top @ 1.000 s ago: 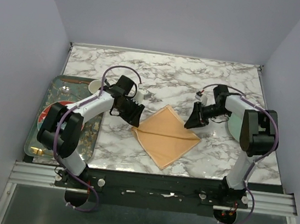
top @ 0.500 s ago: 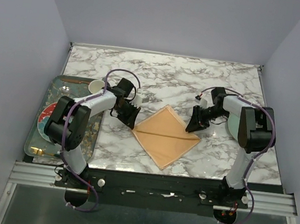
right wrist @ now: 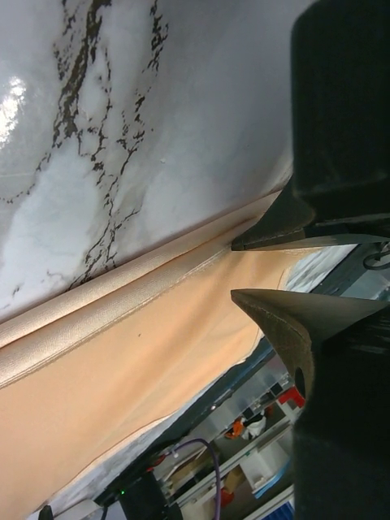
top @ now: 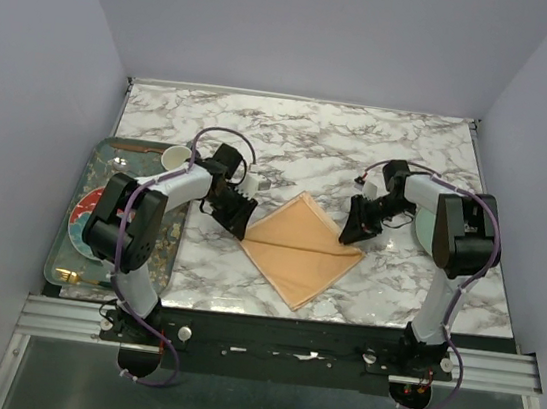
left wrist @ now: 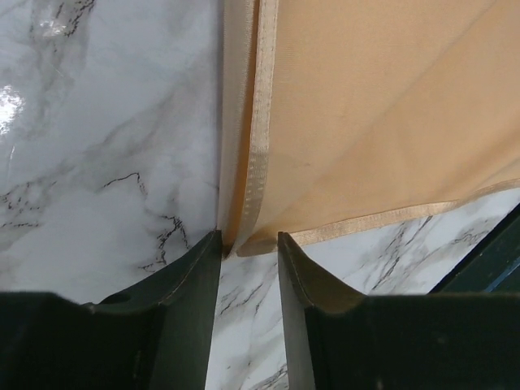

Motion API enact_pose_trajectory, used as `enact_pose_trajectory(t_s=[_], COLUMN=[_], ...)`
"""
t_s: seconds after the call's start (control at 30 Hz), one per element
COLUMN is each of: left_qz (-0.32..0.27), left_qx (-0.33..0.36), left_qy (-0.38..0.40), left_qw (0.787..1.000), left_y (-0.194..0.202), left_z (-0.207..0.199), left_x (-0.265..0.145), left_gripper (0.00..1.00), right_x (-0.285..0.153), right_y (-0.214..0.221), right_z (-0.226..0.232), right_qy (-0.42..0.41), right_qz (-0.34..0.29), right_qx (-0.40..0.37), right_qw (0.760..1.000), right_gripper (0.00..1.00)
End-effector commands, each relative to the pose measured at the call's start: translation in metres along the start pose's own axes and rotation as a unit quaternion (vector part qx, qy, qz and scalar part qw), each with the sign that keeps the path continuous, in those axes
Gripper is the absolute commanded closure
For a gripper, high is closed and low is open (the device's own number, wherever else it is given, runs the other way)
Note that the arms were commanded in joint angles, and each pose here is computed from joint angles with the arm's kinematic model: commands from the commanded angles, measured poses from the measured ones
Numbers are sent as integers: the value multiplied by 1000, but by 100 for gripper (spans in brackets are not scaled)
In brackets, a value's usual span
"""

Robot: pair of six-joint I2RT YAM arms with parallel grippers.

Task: Fold the napkin into a case and place the utensils inside
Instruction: Smooth out the upper triangle-folded napkin at the center of the board.

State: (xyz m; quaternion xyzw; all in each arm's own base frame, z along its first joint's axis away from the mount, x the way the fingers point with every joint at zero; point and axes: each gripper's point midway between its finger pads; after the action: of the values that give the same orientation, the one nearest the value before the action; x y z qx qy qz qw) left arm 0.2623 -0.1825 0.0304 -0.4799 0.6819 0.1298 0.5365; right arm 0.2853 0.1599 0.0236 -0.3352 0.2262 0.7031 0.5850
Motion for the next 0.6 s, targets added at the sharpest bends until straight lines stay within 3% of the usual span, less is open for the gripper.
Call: enact_pose_trajectory(t_s=[0.0, 0.13, 0.27, 0.4, 0.57], left_qz=[-53, -142, -173, -162, -151], left_qx=[-8, 34, 41, -42, -107], left_qy=[0, 47, 109, 167, 232], left_qw=[999, 988, 978, 972, 955], left_y=[-22, -51, -66, -77, -90], left_z=[1, -27, -65, -78, -91], left_x=[-34, -77, -88, -67, -39], left_gripper=[51, 40, 29, 28, 36], right_x=[-20, -43, -57, -52, -22], right_y=[-14, -25, -24, -25, -21], right_z=[19, 56, 93, 114, 129], right_qy=[2, -44, -113, -161, -210], right_qz=[-24, -60, -85, -84, -41], right_qx=[-41, -84, -105, -84, -51], right_qw=[999, 994, 984, 980, 976], right_gripper=[65, 57, 43, 35, 32])
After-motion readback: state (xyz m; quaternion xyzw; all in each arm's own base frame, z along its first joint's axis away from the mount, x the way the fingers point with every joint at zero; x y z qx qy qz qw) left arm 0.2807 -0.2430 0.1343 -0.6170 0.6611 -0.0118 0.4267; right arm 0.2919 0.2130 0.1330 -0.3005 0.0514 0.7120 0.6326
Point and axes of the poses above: each gripper's point midway between its finger pads, its own x axis out along the fingers, its own z axis along the line the jaws close on, y = z × x, and after that the axes turned 2 degrees about -x, right-handed
